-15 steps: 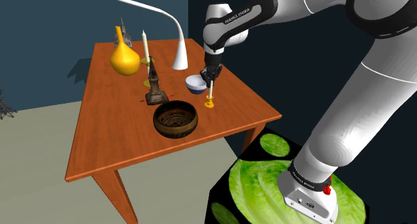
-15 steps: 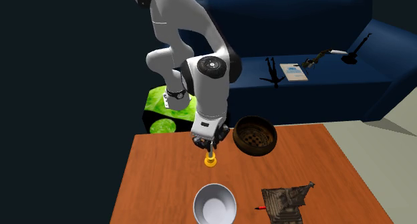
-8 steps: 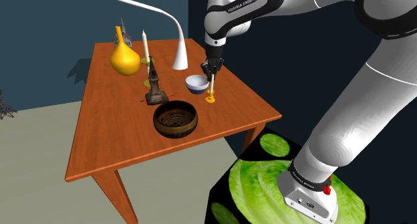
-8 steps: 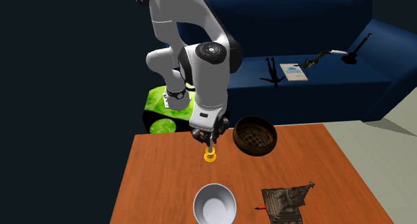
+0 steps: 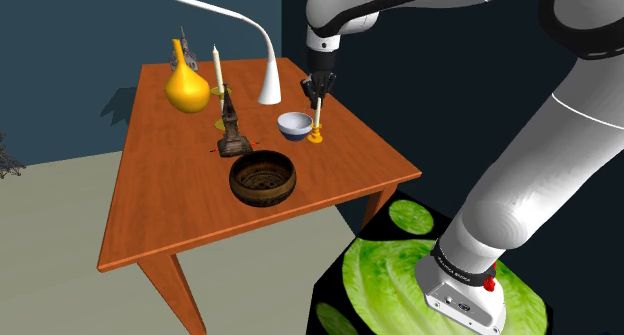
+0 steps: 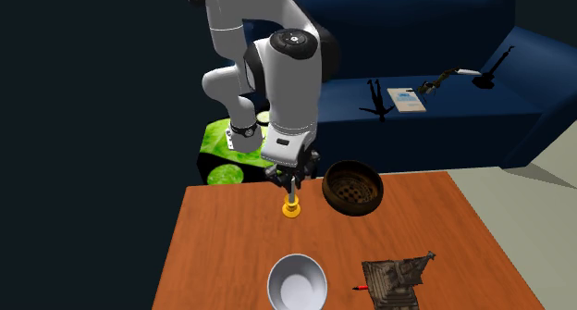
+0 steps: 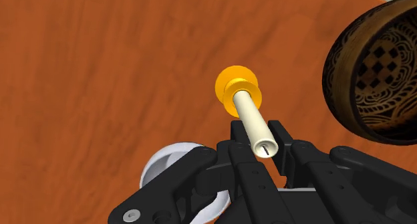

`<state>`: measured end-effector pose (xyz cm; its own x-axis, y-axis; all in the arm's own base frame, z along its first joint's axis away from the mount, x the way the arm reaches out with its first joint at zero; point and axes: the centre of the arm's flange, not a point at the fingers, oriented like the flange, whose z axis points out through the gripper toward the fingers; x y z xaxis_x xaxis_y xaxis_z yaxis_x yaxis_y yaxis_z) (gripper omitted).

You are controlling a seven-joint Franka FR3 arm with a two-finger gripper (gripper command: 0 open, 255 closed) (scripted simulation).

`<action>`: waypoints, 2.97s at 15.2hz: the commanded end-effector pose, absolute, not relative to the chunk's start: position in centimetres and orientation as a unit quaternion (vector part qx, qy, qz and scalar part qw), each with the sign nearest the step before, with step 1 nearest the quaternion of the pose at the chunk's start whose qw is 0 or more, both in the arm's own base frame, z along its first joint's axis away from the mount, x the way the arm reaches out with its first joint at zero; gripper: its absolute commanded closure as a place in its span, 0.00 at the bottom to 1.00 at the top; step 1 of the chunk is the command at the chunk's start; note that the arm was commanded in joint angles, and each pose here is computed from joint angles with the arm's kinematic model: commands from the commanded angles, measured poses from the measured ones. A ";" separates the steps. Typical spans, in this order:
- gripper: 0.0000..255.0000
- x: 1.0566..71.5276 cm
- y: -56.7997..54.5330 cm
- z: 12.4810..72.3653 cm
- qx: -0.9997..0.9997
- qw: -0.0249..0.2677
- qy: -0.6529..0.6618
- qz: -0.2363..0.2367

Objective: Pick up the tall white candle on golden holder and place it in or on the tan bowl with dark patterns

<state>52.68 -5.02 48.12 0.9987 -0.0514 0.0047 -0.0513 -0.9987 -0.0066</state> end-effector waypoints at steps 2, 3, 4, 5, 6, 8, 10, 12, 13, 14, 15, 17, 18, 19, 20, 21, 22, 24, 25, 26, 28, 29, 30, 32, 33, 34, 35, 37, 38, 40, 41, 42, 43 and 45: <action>1.00 52.6 -5.1 49.6 -1.000 0.003 0.026 -0.002; 1.00 52.6 -5.1 50.1 -1.000 0.003 0.026 -0.002; 1.00 52.6 -5.1 50.7 -1.000 0.003 0.026 -0.002; 1.00 52.6 -5.1 51.2 -1.000 0.003 0.026 -0.002; 1.00 52.6 -5.1 51.7 -1.000 0.003 0.026 -0.002; 1.00 52.6 -5.1 52.8 -1.000 0.003 0.026 -0.002; 1.00 52.6 -5.1 53.8 -1.000 0.003 0.026 -0.002; 1.00 52.6 -5.1 54.9 -1.000 0.003 0.026 -0.002; 1.00 52.6 -5.1 55.3 -1.000 0.003 0.026 -0.002; 1.00 52.6 -3.8 55.6 -1.000 0.003 0.026 -0.002; 1.00 52.7 -2.5 55.9 -1.000 0.003 0.026 -0.002; 1.00 52.7 0.1 56.5 -1.000 0.003 0.026 -0.002; 1.00 52.7 1.4 56.8 -1.000 0.003 0.026 -0.002; 1.00 52.7 2.6 57.1 -1.000 0.003 0.026 -0.002; 1.00 52.8 3.9 57.5 -1.000 0.003 0.026 -0.002; 1.00 52.8 5.2 57.8 -1.000 0.003 0.026 -0.002; 1.00 52.8 6.5 58.1 -1.000 0.003 0.026 -0.002; 1.00 52.9 9.0 58.7 -1.000 0.003 0.026 -0.002; 1.00 52.9 10.3 59.0 -1.000 0.003 0.026 -0.002; 1.00 52.9 11.6 59.3 -1.000 0.003 0.026 -0.002; 1.00 53.0 14.2 59.9 -1.000 0.003 0.026 -0.002; 1.00 53.0 15.5 60.2 -1.000 0.003 0.026 -0.002; 1.00 53.0 16.7 60.6 -1.000 0.003 0.026 -0.002; 1.00 53.0 17.6 60.2 -1.000 0.003 0.026 -0.002; 1.00 53.0 17.6 59.7 -1.000 0.003 0.026 -0.002; 1.00 53.0 17.6 59.2 -1.000 0.003 0.026 -0.002; 1.00 53.0 17.6 58.7 -1.000 0.003 0.026 -0.002; 1.00 53.0 17.6 57.6 -1.000 0.003 0.026 -0.002; 1.00 53.0 17.6 57.1 -1.000 0.003 0.026 -0.002; 1.00 53.0 17.6 56.0 -1.000 0.003 0.026 -0.002; 1.00 53.0 17.6 55.5 -1.000 0.003 0.026 -0.002; 1.00 53.0 17.6 55.0 -1.000 0.003 0.026 -0.002; 1.00 53.0 17.6 54.4 -1.000 0.003 0.026 -0.002; 1.00 53.0 17.6 53.4 -1.000 0.003 0.026 -0.002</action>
